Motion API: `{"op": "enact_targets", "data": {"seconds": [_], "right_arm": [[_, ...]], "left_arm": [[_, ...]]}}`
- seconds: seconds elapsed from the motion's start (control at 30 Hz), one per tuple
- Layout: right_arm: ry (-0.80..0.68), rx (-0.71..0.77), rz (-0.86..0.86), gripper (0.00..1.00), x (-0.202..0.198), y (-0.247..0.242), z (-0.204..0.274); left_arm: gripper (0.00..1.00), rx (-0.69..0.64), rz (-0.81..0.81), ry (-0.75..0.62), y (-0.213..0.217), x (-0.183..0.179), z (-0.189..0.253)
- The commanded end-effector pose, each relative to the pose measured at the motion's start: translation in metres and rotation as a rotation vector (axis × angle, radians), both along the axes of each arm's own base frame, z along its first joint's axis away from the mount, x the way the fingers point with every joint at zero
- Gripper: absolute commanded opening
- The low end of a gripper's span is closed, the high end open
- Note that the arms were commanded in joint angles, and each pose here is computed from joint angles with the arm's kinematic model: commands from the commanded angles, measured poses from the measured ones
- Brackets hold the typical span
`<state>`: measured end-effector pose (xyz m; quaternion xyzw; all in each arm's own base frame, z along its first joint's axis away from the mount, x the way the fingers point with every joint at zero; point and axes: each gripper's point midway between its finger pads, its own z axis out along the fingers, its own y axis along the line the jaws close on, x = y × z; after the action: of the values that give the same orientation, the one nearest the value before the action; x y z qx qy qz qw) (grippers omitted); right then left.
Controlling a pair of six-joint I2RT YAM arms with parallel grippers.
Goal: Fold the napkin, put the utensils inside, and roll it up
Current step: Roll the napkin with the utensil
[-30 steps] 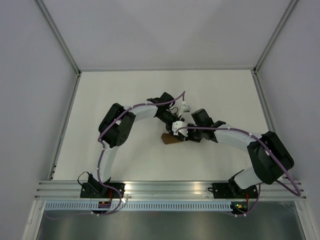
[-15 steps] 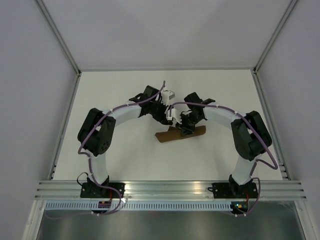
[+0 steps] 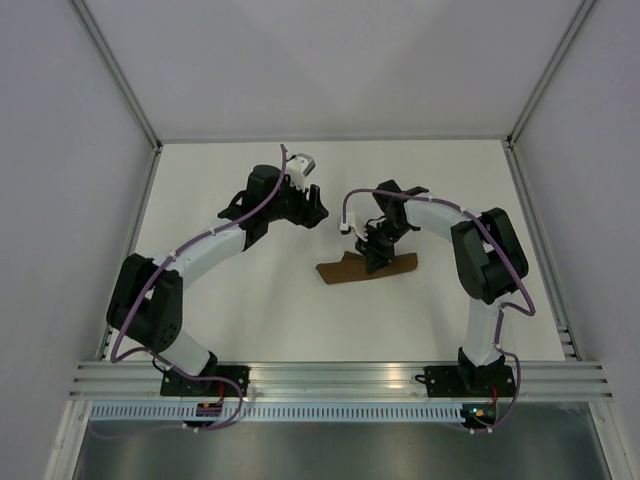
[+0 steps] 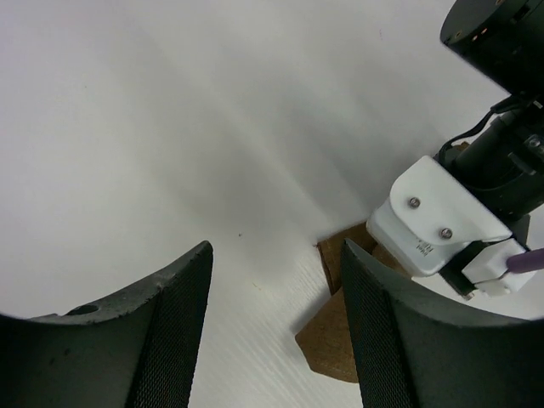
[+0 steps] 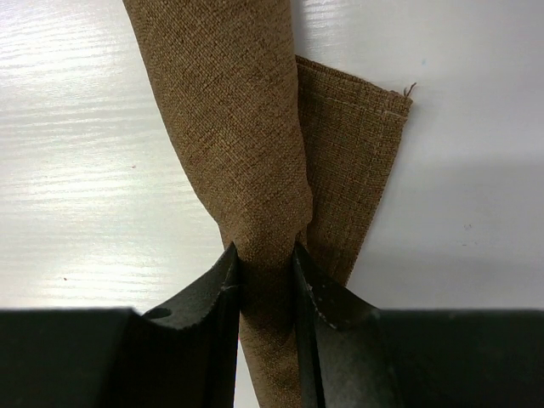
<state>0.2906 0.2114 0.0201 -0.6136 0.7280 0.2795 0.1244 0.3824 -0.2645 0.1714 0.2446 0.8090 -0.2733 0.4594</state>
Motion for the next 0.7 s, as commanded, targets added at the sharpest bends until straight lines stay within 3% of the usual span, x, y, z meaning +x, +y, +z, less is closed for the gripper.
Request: {"op": "enact_targets", "data": {"seconds": [0.0, 0.07, 0.13, 0.33, 0.47, 0.67], "right_arm": [[0.077, -0.085, 0.008, 0.2, -0.017, -0.017, -0.017], [0.092, -0.095, 0.009, 0.2, -0.016, -0.017, -0.02], [0.121, -0.108, 0.007, 0.2, -0.017, -0.017, -0.025], [0.217, -0.133, -0.004, 0.2, -0.013, -0.018, -0.037], [0.257, -0.131, -0.004, 0.21, -0.004, -0.013, -0.04], [0.304, -0.132, -0.01, 0.22, 0.002, -0.01, -0.044]], "left_arm": [[0.66, -0.05, 0.05, -0.032, 0.002, 0.001, 0.005], [0.66, -0.066, 0.05, -0.084, 0.006, -0.01, 0.012], [0.68, -0.11, 0.105, -0.217, 0.016, -0.01, 0.045], [0.7, -0.136, 0.116, -0.436, 0.026, -0.045, 0.064], [0.7, -0.03, 0.093, -0.536, 0.015, -0.065, 0.06], [0.71, 0.177, -0.077, -0.555, -0.033, -0.102, 0.018]]}}
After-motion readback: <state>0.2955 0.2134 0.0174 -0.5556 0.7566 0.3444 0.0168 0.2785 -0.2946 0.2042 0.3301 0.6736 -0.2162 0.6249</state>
